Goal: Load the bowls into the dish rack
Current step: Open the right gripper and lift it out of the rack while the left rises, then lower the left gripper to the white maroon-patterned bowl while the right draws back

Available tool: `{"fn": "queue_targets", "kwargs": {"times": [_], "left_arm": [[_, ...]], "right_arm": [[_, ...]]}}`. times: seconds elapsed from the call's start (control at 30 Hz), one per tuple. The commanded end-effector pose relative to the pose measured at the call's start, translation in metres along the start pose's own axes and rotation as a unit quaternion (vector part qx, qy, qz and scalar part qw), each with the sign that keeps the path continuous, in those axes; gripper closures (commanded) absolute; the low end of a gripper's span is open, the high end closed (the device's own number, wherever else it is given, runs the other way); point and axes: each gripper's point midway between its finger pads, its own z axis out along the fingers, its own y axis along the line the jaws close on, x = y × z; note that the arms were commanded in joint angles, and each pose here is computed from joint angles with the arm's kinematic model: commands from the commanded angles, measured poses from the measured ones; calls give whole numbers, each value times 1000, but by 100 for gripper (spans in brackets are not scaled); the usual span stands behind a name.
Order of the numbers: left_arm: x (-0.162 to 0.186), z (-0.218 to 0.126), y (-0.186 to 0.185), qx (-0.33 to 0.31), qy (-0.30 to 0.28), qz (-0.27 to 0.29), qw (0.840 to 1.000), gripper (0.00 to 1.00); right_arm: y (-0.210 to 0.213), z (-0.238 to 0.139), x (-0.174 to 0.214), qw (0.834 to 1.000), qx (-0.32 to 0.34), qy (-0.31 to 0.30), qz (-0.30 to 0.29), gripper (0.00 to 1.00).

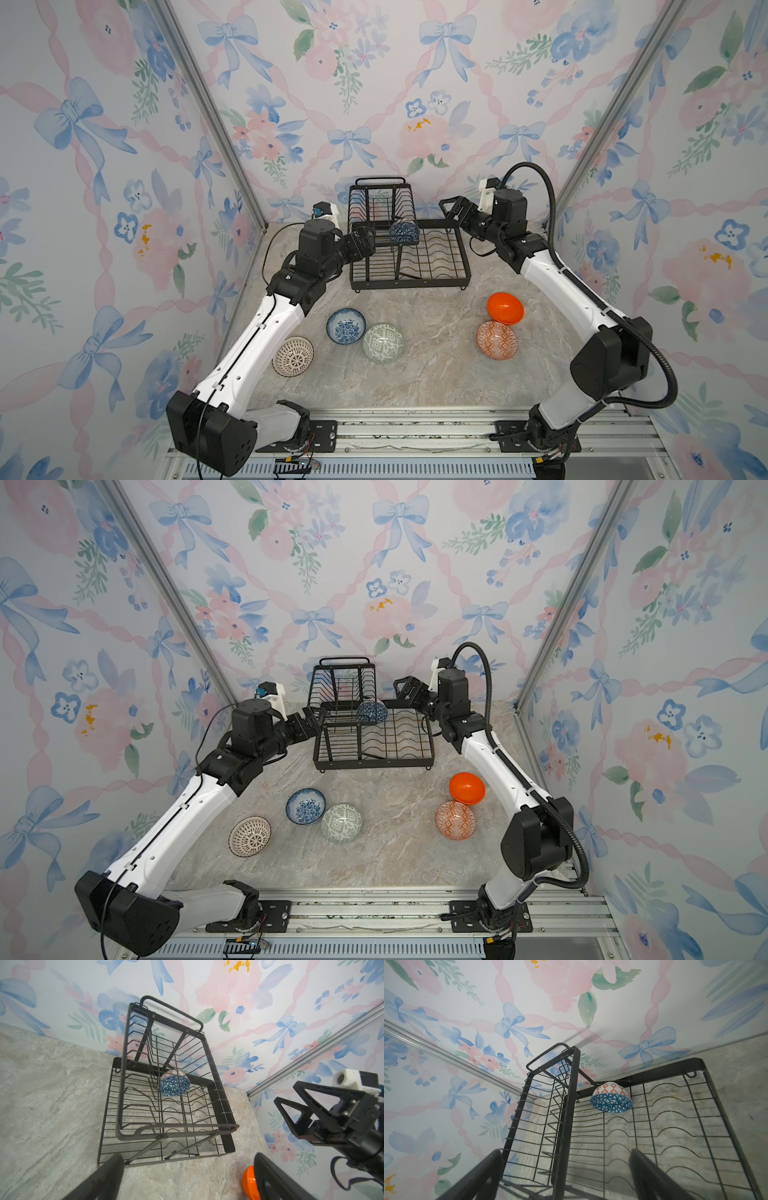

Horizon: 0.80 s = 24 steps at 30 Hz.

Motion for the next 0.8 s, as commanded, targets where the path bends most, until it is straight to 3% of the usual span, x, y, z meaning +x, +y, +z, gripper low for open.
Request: {"fn": "queue_targets", "kwargs": {"times": [0.0,0.17,0.33,0.47,0.77], "left_arm": [[28,-11,45,-80,35,-83,993,2],[58,-32,97,-137,54,-167,975,2],[95,-40,157,-201,105,-208,952,2],[117,-45,188,-247,145,-190,939,2],[145,-53,222,-294,201,-152,922,2]], "right_arm": [[-8,-26,25,994,50,40,-94,3],[12,-54,35,983,52,45,-171,3],[32,-59,54,972,45,95,-211,3],[46,-58,68,958,55,101,-261,3],[86,-49,97,937,35,75,-339,3]]}}
